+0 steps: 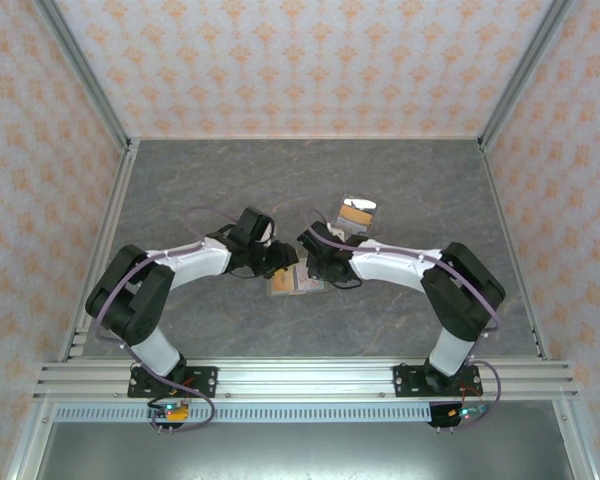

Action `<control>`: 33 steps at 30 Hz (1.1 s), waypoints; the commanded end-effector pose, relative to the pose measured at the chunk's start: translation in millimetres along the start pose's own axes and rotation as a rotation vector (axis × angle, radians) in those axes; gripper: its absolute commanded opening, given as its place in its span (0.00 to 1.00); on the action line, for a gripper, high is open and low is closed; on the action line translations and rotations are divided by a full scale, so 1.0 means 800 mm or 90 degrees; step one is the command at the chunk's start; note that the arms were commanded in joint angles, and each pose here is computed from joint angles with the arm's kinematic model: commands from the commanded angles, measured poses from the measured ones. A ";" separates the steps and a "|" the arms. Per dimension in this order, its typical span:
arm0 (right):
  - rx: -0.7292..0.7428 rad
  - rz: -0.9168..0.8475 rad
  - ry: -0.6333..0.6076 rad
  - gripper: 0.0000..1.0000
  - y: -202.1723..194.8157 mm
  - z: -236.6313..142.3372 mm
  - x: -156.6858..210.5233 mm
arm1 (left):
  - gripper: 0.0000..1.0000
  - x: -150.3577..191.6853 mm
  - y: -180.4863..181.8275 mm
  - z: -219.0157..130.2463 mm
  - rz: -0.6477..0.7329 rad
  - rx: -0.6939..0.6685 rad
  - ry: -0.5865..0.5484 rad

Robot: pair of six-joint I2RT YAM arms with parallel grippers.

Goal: Take the credit cards out of the card holder

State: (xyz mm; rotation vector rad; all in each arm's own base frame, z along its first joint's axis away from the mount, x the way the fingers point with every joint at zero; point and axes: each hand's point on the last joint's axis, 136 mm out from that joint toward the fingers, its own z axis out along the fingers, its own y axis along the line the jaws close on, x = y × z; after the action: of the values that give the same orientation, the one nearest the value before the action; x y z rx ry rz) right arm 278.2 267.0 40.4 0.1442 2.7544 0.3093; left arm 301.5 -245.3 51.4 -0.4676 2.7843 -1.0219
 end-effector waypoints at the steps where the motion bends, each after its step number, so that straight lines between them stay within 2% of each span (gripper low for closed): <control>1: 0.012 -0.004 0.011 0.24 0.004 0.003 -0.001 | 0.38 0.001 -0.010 0.006 0.011 0.008 0.016; 15: 0.017 -0.004 0.059 0.21 0.003 0.027 0.018 | 0.35 0.010 0.003 0.022 0.009 0.007 0.039; 19: 0.022 -0.003 0.063 0.21 0.001 0.029 0.020 | 0.35 0.012 -0.004 0.024 0.008 0.029 0.046; 28: 0.024 0.001 0.066 0.21 0.000 0.031 0.022 | 0.35 0.016 0.001 0.027 0.013 0.020 0.060; 33: 0.025 0.002 0.067 0.21 -0.001 0.031 0.022 | 0.30 0.018 -0.015 0.025 0.031 0.067 0.065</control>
State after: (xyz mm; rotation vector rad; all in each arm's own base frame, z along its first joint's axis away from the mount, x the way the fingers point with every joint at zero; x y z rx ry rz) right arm 279.3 277.5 26.5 0.1354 2.8075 0.3084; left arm 296.8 -260.8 38.3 -0.4282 2.8257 -1.1205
